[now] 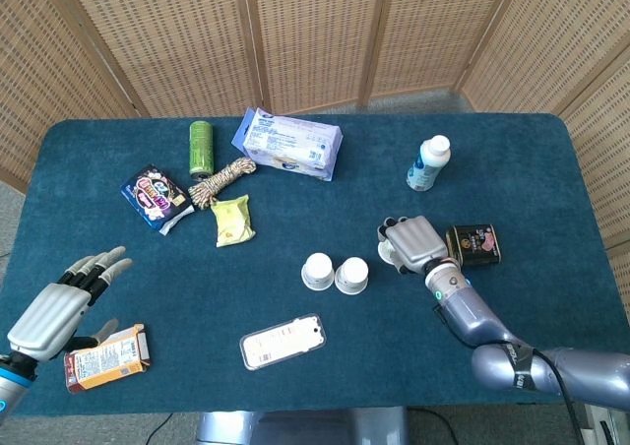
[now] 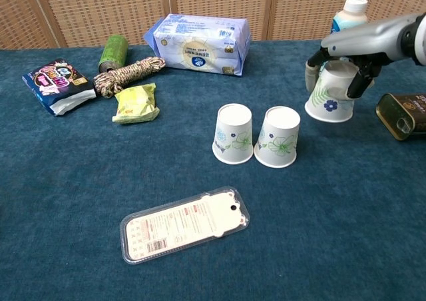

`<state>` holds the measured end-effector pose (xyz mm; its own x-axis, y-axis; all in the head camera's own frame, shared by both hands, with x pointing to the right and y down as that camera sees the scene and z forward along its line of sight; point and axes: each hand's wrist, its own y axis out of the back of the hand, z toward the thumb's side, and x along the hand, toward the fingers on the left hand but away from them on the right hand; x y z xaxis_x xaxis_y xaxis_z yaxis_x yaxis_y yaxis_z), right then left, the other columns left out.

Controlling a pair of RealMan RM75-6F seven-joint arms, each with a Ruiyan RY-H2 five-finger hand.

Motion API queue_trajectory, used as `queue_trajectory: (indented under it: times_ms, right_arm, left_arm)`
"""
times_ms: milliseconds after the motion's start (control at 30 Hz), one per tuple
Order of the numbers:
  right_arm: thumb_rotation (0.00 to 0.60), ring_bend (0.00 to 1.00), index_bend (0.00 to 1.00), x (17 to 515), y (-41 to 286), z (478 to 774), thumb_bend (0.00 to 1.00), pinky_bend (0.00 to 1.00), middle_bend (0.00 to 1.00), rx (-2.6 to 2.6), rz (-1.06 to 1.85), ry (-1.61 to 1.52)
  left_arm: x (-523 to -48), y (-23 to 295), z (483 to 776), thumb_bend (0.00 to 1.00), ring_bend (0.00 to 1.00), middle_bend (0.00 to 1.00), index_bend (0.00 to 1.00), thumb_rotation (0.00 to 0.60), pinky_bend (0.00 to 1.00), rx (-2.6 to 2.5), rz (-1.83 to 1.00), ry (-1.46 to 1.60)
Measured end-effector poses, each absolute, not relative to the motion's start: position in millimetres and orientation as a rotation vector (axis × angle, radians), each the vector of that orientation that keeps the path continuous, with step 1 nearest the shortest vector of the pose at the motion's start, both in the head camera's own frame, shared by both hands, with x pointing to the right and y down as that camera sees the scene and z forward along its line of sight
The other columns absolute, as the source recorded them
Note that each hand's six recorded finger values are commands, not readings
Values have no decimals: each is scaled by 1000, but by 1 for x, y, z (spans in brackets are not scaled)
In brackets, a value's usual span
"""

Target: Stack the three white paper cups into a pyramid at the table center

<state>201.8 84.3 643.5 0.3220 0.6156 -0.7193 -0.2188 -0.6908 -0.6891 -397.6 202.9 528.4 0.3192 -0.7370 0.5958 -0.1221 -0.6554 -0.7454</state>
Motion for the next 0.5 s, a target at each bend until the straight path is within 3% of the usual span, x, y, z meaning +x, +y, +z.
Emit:
queue_trajectory:
  times_ms: [500]
  right_arm:
    - [600,308,321,165,91,592,574,608,263,-1878,1335,-340]
  left_arm:
    - [-395,202,533,427,0,0,32,600,88,-2011,-1344,740]
